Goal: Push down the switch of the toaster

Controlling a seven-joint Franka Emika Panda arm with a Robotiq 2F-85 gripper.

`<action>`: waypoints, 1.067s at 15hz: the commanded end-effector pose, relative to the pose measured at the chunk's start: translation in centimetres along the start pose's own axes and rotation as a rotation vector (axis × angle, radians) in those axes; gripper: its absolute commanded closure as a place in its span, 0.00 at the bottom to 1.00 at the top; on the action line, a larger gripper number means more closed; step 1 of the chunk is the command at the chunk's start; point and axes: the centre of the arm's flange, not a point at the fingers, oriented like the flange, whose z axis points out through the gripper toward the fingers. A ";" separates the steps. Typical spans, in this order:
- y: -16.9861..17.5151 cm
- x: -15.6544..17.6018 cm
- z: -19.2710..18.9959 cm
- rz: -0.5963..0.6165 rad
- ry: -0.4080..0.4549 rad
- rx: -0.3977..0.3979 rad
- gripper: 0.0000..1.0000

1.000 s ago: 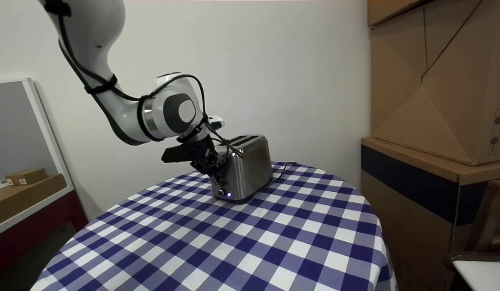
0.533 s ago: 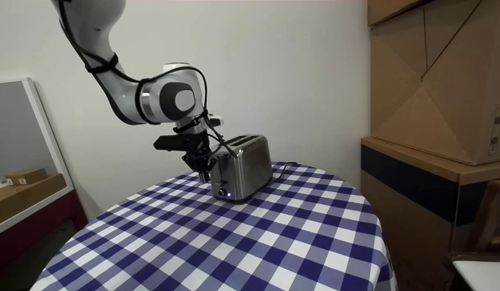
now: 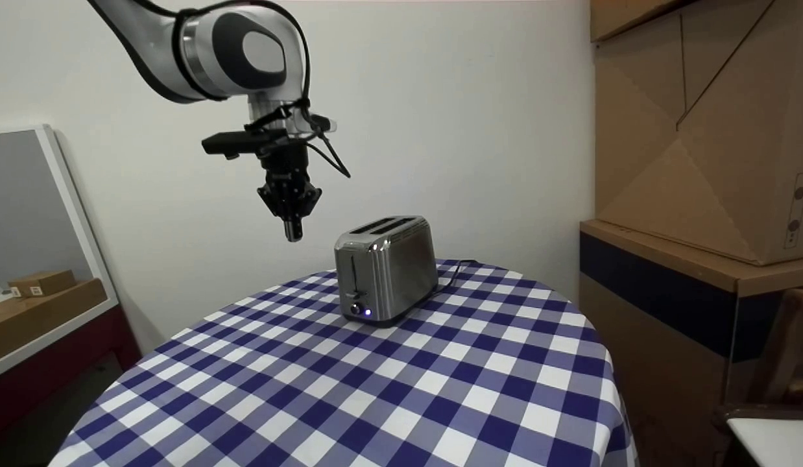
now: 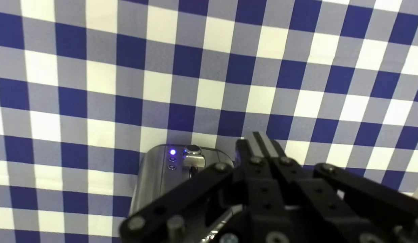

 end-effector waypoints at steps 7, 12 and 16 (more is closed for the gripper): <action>1.8 -8.6 -8.0 0.084 -0.033 -0.058 0.52; 1.9 -10.2 -9.1 0.095 -0.023 -0.064 0.16; 1.9 -10.5 -10.0 0.095 -0.013 -0.068 0.00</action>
